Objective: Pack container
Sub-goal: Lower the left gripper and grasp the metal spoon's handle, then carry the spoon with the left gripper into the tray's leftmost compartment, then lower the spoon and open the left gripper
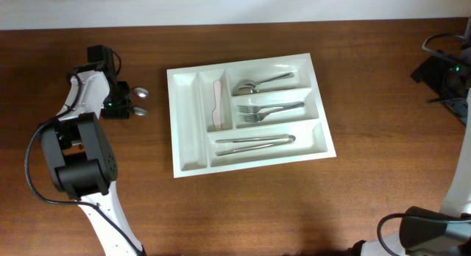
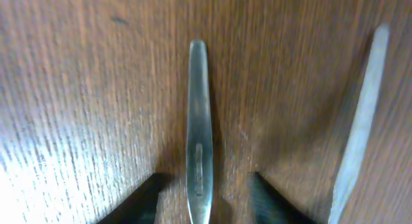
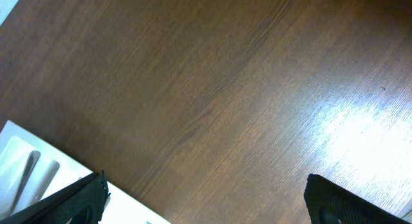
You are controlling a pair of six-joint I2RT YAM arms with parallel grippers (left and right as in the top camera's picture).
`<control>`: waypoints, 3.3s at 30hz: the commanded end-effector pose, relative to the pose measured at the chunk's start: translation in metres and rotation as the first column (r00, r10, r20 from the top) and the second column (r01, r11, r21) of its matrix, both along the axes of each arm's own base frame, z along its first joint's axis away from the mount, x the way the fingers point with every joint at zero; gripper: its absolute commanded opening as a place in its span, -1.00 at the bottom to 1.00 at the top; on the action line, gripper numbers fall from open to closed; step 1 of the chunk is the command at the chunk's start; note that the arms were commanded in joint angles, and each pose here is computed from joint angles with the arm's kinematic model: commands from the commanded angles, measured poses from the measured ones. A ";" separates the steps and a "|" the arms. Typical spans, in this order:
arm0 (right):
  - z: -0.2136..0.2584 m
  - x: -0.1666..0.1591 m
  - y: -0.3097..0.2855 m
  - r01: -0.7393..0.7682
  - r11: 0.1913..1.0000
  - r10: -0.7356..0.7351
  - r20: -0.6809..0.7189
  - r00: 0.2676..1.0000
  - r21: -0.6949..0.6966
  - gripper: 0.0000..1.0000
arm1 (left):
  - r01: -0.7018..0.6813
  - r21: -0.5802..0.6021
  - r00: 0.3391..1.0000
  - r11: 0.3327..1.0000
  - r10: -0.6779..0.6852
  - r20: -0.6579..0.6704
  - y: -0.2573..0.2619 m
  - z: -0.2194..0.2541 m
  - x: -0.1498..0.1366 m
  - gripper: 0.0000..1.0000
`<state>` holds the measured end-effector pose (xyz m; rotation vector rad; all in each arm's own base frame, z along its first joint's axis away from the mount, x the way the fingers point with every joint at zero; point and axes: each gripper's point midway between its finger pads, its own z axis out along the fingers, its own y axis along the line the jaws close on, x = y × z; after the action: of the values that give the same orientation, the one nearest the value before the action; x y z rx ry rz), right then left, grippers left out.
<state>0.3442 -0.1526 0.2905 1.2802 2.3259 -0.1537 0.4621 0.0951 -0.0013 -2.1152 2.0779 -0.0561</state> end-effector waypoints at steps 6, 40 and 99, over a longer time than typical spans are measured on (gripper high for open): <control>0.001 0.000 -0.001 -0.002 1.000 0.002 0.000 1.000 -0.005 0.98 | 0.004 -0.151 0.975 0.988 -0.038 -0.219 -0.034 -0.064 -0.048 -0.91; 0.001 0.000 -0.001 -0.002 1.000 0.002 0.000 1.000 -0.005 0.98 | 0.649 0.269 0.718 0.712 -0.690 0.092 -0.009 0.173 -0.006 -0.96; 0.001 0.000 -0.001 -0.002 1.000 0.002 0.000 1.000 -0.005 0.98 | 0.979 0.015 0.201 0.201 -0.966 -0.161 -0.199 0.058 -0.033 -0.95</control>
<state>0.3442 -0.1527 0.2905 1.2799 2.3260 -0.1543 0.4269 -0.1053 0.0568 -0.2948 3.0183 0.0351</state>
